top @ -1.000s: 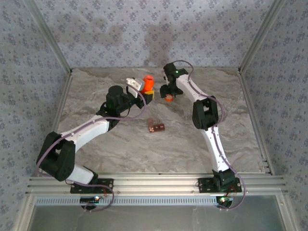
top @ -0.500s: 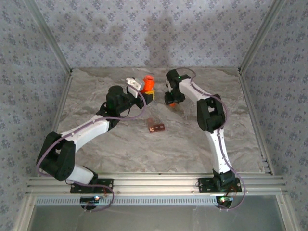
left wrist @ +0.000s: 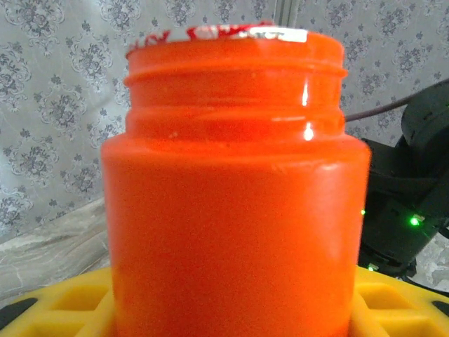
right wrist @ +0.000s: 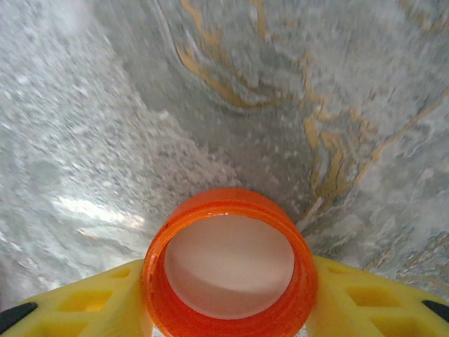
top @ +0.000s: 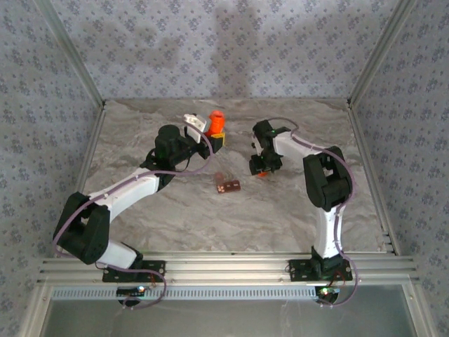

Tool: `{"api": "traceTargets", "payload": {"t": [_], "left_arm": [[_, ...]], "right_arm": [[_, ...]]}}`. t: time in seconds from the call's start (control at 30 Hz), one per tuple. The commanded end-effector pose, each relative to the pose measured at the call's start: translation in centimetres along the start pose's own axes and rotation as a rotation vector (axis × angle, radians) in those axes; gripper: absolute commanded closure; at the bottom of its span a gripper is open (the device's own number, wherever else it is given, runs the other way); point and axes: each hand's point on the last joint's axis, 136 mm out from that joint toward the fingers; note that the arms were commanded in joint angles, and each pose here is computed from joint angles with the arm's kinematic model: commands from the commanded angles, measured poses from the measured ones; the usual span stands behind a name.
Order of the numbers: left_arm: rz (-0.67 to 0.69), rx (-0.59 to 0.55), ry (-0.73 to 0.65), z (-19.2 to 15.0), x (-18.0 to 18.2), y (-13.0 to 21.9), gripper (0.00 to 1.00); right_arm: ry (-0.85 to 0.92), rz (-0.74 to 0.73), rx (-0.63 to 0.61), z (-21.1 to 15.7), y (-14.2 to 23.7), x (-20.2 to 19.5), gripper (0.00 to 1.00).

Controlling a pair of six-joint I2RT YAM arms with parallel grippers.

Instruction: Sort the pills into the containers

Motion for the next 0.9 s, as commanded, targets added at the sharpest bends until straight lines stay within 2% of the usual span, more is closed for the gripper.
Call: {"api": "traceTargets", "payload": {"t": [0.0, 0.17, 0.33, 0.47, 0.7, 0.87], "left_arm": [[-0.026, -0.051, -0.012, 2.1, -1.1, 0.6, 1.00], [-0.025, -0.053, -0.010, 2.1, -1.1, 0.7, 1.00], [-0.021, -0.054, -0.014, 2.2, -1.2, 0.8, 1.00], [-0.015, -0.055, -0.020, 2.0, -1.1, 1.1, 1.00], [-0.014, -0.058, -0.019, 2.2, -1.1, 1.1, 1.00], [-0.015, -0.066, -0.021, 2.5, -1.2, 1.2, 1.00]], "right_arm": [[0.019, -0.022, 0.007, -0.8, 0.0, 0.0, 0.42], [0.029, -0.073, 0.000, -1.0, 1.1, -0.4, 0.26], [0.018, -0.134, -0.058, -0.7, 4.3, 0.2, 0.26], [0.007, -0.152, -0.069, -0.3, 4.9, 1.4, 0.30], [0.025, -0.149, -0.023, 0.5, 3.2, 2.9, 0.51], [0.028, -0.137, -0.005, 0.7, 2.2, 3.1, 0.55]]}}
Point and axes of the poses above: each hand's point on the last joint's axis, 136 mm out from that joint toward the fingers, its own y axis back along the fingers, its own x axis along the line the jaws close on, z = x × y, and after that the axes turned 7 degrees about y, right-handed
